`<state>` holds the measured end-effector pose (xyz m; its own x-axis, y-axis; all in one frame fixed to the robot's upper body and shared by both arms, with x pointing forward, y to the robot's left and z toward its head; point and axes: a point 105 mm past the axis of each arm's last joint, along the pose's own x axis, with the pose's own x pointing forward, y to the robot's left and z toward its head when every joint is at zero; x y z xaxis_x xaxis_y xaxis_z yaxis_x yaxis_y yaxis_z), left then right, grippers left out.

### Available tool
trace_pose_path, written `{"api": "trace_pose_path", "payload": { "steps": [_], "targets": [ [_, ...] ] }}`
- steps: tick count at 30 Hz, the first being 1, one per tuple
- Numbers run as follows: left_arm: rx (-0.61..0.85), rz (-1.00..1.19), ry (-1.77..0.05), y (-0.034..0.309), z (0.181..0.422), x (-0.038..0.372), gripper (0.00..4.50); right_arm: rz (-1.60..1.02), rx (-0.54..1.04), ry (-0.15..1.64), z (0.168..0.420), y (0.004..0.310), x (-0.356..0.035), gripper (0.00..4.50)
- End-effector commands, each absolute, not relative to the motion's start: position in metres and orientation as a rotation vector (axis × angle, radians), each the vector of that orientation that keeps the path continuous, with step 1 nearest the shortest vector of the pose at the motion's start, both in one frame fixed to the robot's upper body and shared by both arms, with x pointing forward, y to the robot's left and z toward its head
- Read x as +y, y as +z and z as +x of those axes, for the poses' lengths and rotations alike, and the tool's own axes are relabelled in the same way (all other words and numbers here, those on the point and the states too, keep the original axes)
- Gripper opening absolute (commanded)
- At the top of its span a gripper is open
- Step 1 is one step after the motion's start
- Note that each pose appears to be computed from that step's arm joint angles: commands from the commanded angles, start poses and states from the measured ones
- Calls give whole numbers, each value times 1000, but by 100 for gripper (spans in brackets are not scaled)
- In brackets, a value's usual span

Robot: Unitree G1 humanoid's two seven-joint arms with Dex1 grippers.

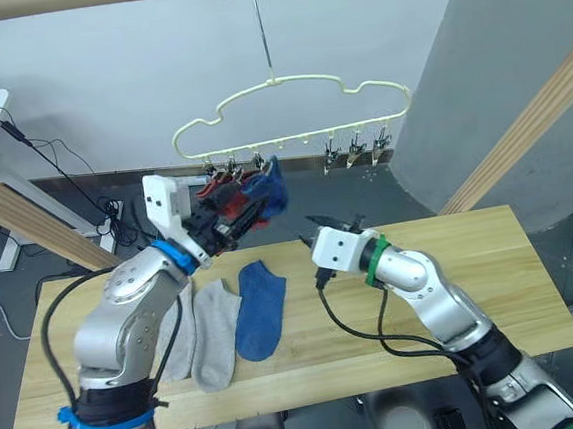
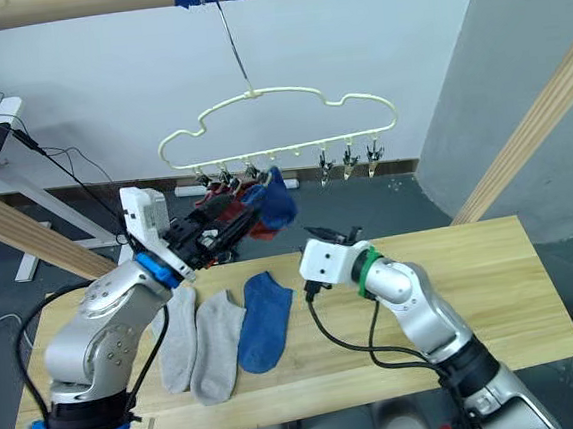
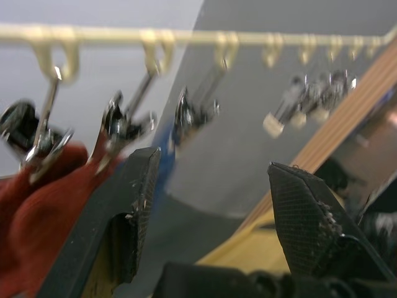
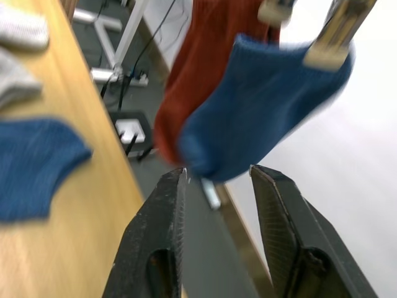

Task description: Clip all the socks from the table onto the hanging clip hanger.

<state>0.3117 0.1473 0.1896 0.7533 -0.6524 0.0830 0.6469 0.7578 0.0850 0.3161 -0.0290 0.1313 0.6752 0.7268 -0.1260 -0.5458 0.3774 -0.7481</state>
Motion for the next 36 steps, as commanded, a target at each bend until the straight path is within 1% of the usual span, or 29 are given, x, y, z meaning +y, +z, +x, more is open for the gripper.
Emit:
{"api": "trace_pose_path", "payload": {
  "steps": [1,3,7,12,14,21,32,36],
  "targets": [
    [-177,169,-801,199,294,139,307,-844,-276,831,305,149,-37,174],
    [-178,211,-831,198,289,140,307,-833,-268,823,302,153,-45,174],
    [-192,257,-897,204,281,141,307,-660,-261,696,303,185,-67,174],
    [-184,281,-968,209,275,139,307,-473,-262,662,300,216,-70,174],
    [-185,289,-981,210,274,138,307,-408,-254,651,300,224,-69,174],
    [-220,293,-981,218,279,132,307,-289,-218,610,310,229,-62,174],
    [-234,295,-981,219,280,127,307,-238,-167,559,331,228,-57,174],
    [-236,293,-992,218,281,124,307,-195,-142,550,342,229,-50,174]
  ]
}}
